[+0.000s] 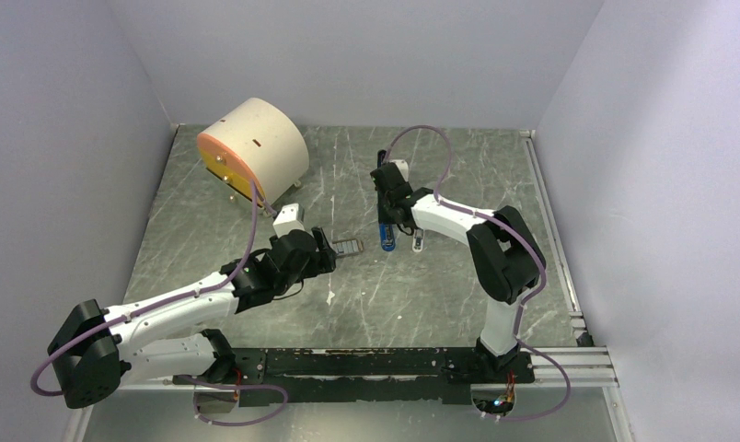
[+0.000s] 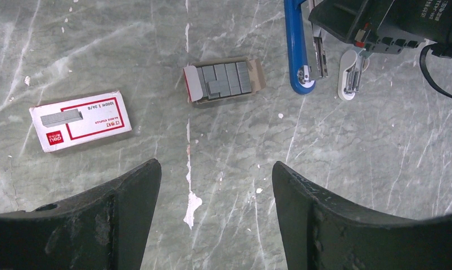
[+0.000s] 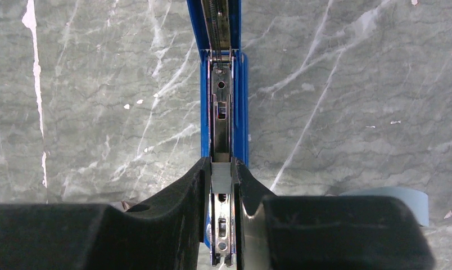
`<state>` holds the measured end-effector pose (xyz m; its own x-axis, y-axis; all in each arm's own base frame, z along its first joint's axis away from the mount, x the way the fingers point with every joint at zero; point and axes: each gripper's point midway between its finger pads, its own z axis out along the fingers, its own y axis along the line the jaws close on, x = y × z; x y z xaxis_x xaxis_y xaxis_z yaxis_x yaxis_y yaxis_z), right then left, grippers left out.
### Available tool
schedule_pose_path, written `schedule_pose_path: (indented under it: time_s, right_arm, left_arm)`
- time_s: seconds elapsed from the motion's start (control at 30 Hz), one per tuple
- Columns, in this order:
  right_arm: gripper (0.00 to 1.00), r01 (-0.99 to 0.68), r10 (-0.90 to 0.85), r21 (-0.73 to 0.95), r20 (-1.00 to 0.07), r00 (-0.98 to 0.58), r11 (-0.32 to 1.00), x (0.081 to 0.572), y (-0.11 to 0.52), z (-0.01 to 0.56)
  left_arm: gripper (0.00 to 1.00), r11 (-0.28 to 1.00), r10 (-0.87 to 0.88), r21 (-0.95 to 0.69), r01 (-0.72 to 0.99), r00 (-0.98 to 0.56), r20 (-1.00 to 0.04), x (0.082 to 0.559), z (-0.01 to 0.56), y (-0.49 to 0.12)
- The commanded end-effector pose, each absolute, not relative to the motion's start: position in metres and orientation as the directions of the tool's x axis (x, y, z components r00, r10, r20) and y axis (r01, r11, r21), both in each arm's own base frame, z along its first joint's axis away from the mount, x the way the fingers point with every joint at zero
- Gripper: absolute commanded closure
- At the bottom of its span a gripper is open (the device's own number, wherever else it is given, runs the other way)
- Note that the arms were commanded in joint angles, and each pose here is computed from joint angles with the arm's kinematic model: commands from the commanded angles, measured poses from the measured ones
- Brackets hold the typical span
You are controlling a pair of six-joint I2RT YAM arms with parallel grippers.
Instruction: Load the staples into the stapler
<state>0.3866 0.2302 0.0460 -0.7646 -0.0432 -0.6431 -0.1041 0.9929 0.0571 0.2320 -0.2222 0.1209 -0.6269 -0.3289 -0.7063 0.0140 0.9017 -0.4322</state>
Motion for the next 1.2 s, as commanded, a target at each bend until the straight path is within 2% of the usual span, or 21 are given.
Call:
schedule_pose_path:
  time_s: [0.0, 0.43, 0.7, 1.07, 1.13, 1.17]
  right_arm:
    - [0.76, -0.110, -0.060, 0.040, -0.638, -0.767, 0.993, 0.383, 0.224, 0.044]
    - [0.75, -0.139, -0.087, 0.036, -0.620, -0.780, 0.990, 0.375, 0.223, 0.043]
    - [0.61, -0.116, -0.070, 0.033, -0.621, -0.780, 0.993, 0.380, 0.224, 0.052]
    - [0.53, -0.169, -0.052, 0.112, -0.669, -0.741, 0.979, 0.382, 0.239, 0.108]
    - [0.55, -0.186, -0.048, 0.135, -0.671, -0.740, 0.973, 0.378, 0.243, 0.115]
    - [0.59, -0.197, -0.048, 0.148, -0.670, -0.740, 0.969, 0.376, 0.246, 0.118]
  left_arm:
    - [0.23, 0.891, -0.348, -0.454, 0.017, -0.617, -0.706, 0.235, 0.124, -0.224]
    - [0.24, 0.891, -0.347, -0.454, 0.017, -0.619, -0.704, 0.234, 0.123, -0.223]
    - [0.24, 0.892, -0.345, -0.452, 0.018, -0.618, -0.706, 0.234, 0.124, -0.224]
    - [0.24, 0.891, -0.357, -0.454, 0.008, -0.605, -0.712, 0.234, 0.127, -0.219]
    - [0.24, 0.888, -0.368, -0.461, 0.002, -0.598, -0.712, 0.234, 0.128, -0.217]
    - [0.24, 0.886, -0.375, -0.464, -0.003, -0.593, -0.712, 0.235, 0.129, -0.216]
